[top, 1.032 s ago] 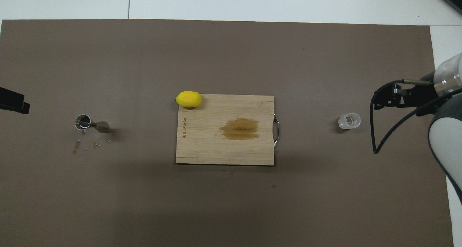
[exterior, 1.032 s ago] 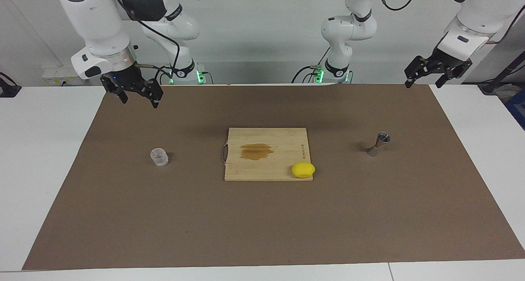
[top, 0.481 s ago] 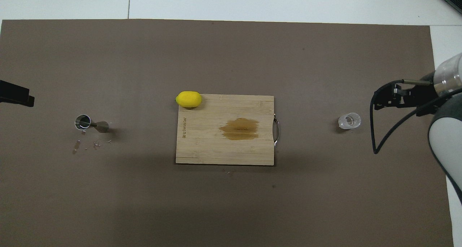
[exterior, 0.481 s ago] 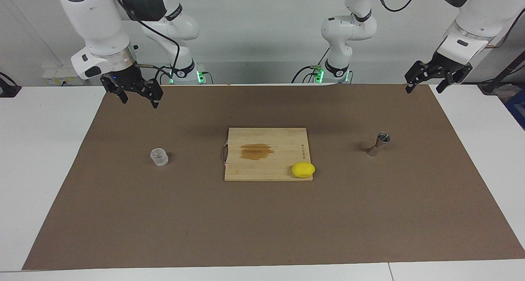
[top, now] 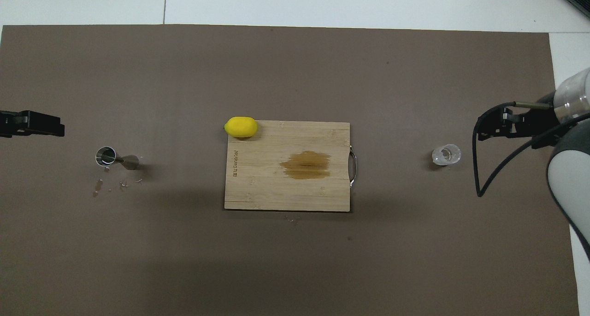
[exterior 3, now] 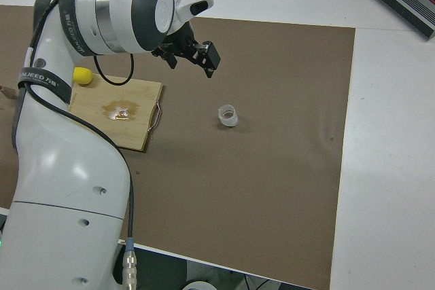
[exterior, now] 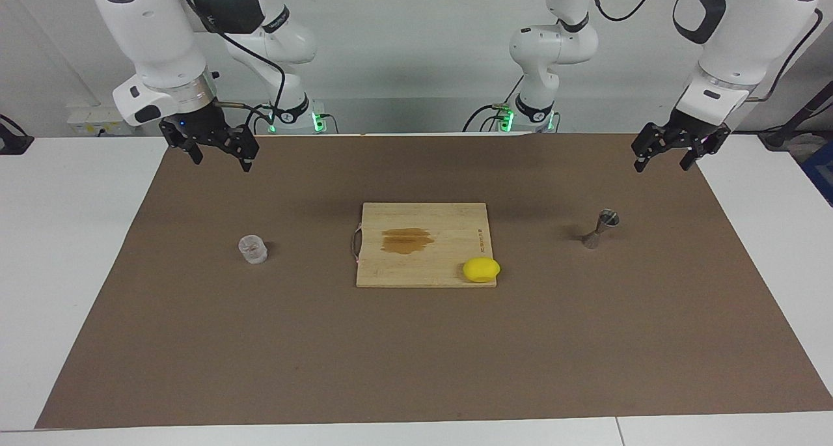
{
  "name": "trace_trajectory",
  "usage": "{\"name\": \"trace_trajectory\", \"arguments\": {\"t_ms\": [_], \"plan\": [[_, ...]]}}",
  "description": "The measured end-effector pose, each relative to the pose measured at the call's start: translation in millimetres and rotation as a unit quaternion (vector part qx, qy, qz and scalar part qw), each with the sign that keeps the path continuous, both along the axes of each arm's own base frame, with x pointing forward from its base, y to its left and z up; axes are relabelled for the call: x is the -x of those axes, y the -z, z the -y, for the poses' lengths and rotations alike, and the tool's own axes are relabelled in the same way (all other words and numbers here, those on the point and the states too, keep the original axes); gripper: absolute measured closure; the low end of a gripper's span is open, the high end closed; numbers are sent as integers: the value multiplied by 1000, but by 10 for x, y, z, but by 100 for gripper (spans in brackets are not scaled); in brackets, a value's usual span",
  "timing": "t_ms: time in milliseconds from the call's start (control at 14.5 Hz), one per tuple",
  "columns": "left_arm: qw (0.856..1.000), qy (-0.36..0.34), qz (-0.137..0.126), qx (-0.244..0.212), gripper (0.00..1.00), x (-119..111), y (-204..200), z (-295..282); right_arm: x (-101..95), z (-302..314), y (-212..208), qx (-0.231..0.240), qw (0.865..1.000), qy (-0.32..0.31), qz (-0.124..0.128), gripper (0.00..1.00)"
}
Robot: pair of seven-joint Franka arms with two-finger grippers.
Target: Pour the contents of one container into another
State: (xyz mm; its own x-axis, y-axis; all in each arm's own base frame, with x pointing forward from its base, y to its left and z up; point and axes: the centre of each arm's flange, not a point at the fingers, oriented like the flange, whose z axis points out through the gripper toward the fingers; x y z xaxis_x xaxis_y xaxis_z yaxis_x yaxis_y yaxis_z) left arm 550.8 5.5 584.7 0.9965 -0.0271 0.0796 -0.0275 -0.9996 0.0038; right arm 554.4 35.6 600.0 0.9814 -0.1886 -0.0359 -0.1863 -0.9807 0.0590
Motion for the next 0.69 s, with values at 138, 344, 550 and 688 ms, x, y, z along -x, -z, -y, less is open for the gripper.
{"name": "trace_trajectory", "arguments": {"t_ms": [138,344,550,688], "plan": [[1000,-11,9,1,0,-24,150,-18,0,0,0,0,1000,0,0,0],[999,-27,20,1,0,-36,220,-174,0,0,0,0,1000,0,0,0],[999,-35,24,1,0,41,329,-265,0,0,0,0,1000,0,0,0],[999,-38,28,1,0,86,367,-294,0,0,0,0,1000,0,0,0]]}}
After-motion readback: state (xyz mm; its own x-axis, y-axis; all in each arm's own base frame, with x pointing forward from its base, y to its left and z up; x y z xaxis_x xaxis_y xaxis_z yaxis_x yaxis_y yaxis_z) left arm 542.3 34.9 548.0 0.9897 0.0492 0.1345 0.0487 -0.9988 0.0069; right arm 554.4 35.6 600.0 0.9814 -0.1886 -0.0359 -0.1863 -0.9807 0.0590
